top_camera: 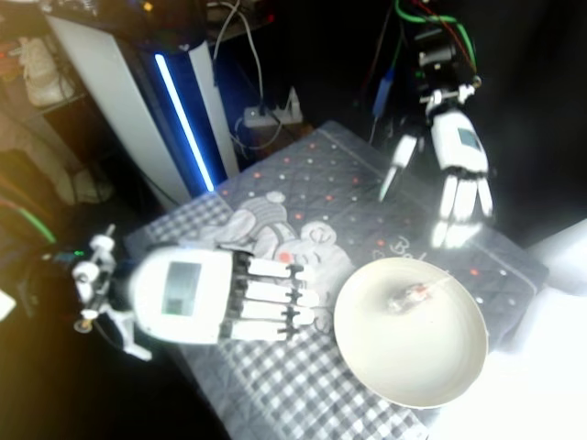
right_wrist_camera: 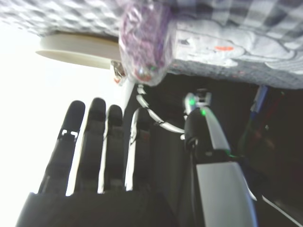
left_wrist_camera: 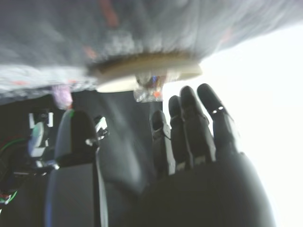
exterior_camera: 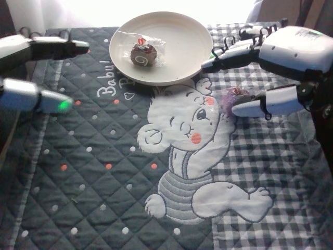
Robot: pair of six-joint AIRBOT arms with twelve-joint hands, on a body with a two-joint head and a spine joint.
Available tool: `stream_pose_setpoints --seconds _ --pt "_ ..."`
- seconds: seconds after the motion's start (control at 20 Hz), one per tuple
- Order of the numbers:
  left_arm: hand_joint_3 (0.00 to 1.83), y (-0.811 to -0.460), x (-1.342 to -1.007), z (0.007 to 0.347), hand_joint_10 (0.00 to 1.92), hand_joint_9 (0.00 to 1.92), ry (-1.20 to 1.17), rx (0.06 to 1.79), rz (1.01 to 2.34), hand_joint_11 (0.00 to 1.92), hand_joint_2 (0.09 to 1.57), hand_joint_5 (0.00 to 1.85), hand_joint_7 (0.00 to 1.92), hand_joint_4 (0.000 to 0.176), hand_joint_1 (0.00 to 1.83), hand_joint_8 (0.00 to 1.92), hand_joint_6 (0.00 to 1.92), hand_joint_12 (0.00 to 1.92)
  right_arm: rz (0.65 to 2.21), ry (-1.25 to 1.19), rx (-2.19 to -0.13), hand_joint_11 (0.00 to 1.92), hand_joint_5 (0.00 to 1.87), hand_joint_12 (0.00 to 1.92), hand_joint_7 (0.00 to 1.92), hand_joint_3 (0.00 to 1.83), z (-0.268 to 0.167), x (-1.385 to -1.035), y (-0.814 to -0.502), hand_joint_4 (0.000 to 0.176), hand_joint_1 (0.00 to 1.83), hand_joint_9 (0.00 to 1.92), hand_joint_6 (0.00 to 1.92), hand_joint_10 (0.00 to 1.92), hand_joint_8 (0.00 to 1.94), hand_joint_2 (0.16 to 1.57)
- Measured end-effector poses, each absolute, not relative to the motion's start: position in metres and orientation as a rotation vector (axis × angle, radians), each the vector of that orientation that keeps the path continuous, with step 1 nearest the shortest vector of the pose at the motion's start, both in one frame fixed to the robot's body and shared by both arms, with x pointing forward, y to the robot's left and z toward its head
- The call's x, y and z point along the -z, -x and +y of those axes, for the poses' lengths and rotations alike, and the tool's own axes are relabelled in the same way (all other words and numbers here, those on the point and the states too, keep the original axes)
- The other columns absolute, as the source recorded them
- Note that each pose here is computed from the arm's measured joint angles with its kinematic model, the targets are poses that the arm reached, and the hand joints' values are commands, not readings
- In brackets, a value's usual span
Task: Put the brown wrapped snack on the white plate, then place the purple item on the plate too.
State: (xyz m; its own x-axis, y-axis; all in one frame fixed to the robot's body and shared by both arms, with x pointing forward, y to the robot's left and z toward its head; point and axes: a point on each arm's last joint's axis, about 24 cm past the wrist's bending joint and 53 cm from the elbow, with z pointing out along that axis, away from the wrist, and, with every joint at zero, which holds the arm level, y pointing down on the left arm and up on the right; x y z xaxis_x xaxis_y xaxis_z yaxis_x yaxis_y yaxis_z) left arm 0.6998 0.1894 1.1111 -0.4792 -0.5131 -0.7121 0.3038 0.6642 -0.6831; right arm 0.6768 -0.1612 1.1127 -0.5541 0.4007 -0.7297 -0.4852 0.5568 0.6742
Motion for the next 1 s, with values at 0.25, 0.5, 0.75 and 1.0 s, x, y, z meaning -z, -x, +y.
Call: stream_pose_setpoints --seconds 0.25,0.5,0.75,1.0 --pt "0.0 -0.671 -1.137 0.202 0.01 0.33 0.207 1.076 1.719 0.0 0.96 0.34 0.35 0.084 0.76 0.0 0.01 0.88 1.886 0.046 -1.086 0.28 0.75 1.61 0.77 0.0 -0.167 -1.094 -0.684 0.014 1.28 0.59 0.0 0.85 0.04 1.06" --pt "0.0 -0.661 -1.131 0.218 0.01 0.39 0.291 1.095 1.687 0.0 0.98 0.36 0.38 0.085 0.8 0.0 0.0 1.02 1.896 0.05 -1.09 0.66 0.98 1.74 0.92 0.0 -0.162 -1.089 -0.682 0.0 1.26 0.79 0.7 1.4 1.33 1.14" --pt "0.0 -0.662 -1.139 0.23 0.01 0.42 0.331 1.104 1.628 0.0 0.98 0.39 0.42 0.067 0.81 0.01 0.01 1.06 1.875 0.033 -1.119 0.75 0.99 1.42 0.94 0.0 -0.159 -1.093 -0.683 0.0 1.37 0.89 0.88 1.29 1.05 1.12" --pt "0.0 -0.665 -1.136 0.234 0.01 0.44 0.348 1.085 1.632 0.0 0.95 0.43 0.44 0.049 0.86 0.01 0.01 1.1 1.67 -0.105 -1.179 0.47 1.03 1.13 1.14 0.0 -0.183 -1.156 -0.723 0.0 1.36 0.95 0.8 1.22 0.71 1.07"
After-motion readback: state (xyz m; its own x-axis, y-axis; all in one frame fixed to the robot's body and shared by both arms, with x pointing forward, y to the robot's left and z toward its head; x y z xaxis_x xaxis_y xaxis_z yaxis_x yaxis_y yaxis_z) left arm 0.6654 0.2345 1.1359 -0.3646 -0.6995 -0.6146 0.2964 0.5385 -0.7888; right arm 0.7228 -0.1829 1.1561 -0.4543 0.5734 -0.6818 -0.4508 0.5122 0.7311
